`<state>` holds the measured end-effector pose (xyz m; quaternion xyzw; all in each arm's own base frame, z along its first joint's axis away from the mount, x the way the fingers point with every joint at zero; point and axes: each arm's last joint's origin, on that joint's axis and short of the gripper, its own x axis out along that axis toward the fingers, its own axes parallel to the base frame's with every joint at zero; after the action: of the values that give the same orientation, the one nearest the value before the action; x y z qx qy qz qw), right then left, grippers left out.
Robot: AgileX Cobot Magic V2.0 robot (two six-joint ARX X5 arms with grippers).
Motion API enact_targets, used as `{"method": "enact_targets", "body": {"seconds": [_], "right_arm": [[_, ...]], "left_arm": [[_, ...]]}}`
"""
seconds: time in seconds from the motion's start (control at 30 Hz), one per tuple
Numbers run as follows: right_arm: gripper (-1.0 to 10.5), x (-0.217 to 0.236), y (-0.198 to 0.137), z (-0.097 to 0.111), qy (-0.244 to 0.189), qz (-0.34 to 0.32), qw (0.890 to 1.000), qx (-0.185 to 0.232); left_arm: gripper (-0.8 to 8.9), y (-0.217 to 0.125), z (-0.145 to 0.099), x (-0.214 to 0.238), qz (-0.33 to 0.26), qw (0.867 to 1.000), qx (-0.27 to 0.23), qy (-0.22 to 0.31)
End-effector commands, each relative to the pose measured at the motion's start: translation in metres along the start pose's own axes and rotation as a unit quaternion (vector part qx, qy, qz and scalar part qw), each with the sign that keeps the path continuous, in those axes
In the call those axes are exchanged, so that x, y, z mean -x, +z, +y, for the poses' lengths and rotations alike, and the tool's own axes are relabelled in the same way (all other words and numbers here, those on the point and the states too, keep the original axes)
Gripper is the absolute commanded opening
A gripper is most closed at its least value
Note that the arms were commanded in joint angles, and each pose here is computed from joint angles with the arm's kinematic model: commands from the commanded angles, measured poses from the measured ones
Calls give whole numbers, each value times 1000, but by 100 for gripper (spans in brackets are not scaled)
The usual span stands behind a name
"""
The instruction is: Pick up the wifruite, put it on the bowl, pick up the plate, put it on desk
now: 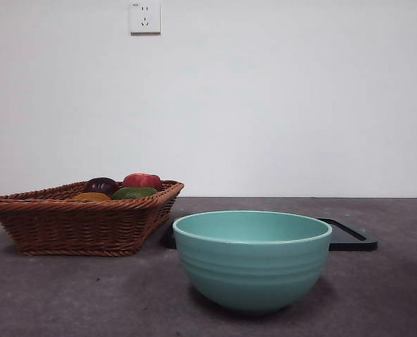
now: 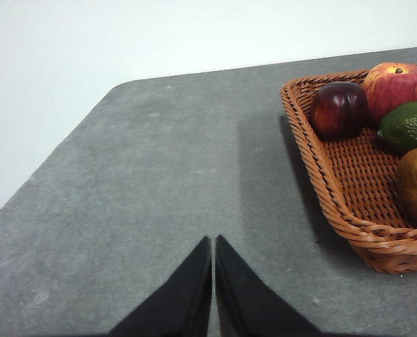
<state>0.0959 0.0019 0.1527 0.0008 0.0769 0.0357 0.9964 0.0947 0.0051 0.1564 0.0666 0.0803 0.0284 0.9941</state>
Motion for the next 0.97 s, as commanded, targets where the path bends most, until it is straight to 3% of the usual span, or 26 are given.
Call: {"method": "enact_targets", "body": {"seconds": [0.03,0.97], "right_arm": [[7,0,-1,0,-3,-2,1000,4],[7,0,-1,0,-3,-2,1000,4]], "left_arm": [[8,-7,-1,-2,12,1000,5,0],[8,-7,-1,-2,12,1000,5,0]]}}
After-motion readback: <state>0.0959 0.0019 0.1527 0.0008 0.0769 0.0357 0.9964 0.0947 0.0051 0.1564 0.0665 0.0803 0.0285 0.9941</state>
